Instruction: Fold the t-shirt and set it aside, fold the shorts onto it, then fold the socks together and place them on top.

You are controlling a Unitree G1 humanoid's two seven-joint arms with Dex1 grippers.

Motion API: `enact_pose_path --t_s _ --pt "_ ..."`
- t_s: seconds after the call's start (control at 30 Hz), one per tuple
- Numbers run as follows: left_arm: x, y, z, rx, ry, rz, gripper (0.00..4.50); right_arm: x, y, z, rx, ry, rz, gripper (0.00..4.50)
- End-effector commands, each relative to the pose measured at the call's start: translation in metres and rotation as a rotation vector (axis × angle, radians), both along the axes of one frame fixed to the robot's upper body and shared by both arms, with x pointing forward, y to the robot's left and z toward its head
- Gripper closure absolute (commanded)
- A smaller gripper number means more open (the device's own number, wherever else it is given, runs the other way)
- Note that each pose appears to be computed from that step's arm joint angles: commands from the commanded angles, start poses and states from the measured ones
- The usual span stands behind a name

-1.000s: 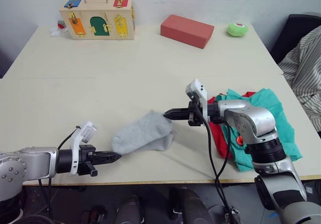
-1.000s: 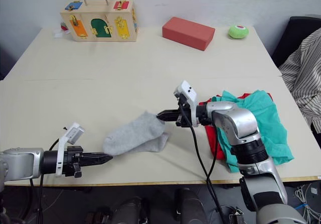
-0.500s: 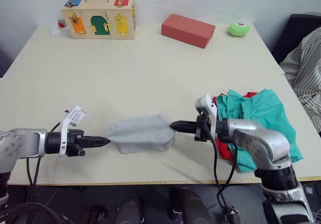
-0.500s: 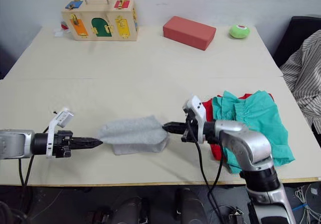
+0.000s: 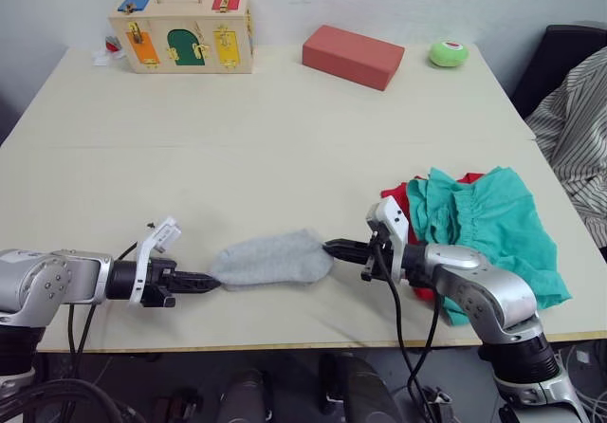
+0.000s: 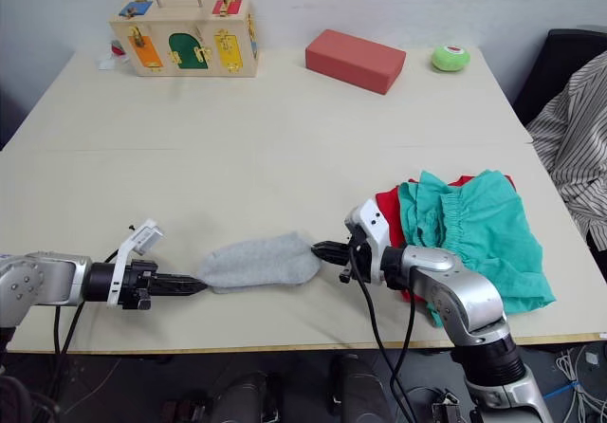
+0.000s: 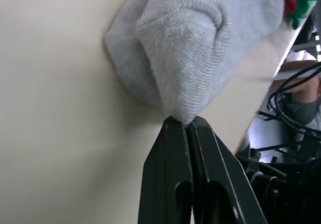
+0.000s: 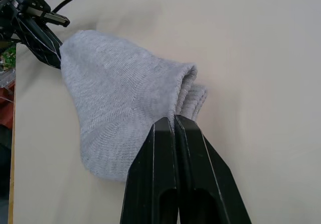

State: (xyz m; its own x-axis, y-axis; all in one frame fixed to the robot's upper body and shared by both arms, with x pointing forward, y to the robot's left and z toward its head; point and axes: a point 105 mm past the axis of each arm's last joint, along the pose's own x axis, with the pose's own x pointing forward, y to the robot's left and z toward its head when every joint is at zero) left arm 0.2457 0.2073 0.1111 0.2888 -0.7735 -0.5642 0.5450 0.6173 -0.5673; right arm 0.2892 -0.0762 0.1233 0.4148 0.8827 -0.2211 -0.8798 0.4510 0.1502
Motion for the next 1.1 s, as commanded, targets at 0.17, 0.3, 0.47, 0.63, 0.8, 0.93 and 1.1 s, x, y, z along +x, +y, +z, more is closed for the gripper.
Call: enact_pose_path --t_s 0.17,0.3,0.47,0.63,0.8,0.93,1.1 --pt "0.002 -0.006 0.0 0.0 -0.058 -0.002 4.48 0.0 -0.001 -0.005 -0.037 -0.021 0.026 4.5" --pt "0.001 -0.007 -0.003 0.005 -0.063 -0.007 4.48 -0.002 -0.001 -0.006 -0.024 -0.023 0.042 4.5" --pt "-0.001 -0.004 0.0 -0.002 -0.117 0.005 3.31 -0.004 -0.007 0.0 0.014 -0.035 0.044 3.86" --pt "0.001 0.014 0.014 0.012 -0.293 0.067 1.68 -0.011 -0.025 0.009 -0.024 -0.111 0.054 2.09" --pt "-0.013 0.027 0.044 -0.037 -0.469 0.014 1.4 -0.026 -0.042 0.034 0.009 -0.171 0.114 2.08" --pt "-0.017 0.016 0.067 -0.092 -0.616 -0.09 1.92 -0.033 -0.035 0.05 0.05 -0.223 0.154 2.95" --pt "-0.001 -0.021 0.066 -0.09 -0.754 -0.182 3.54 -0.024 -0.003 0.037 -0.002 -0.343 0.156 4.5"
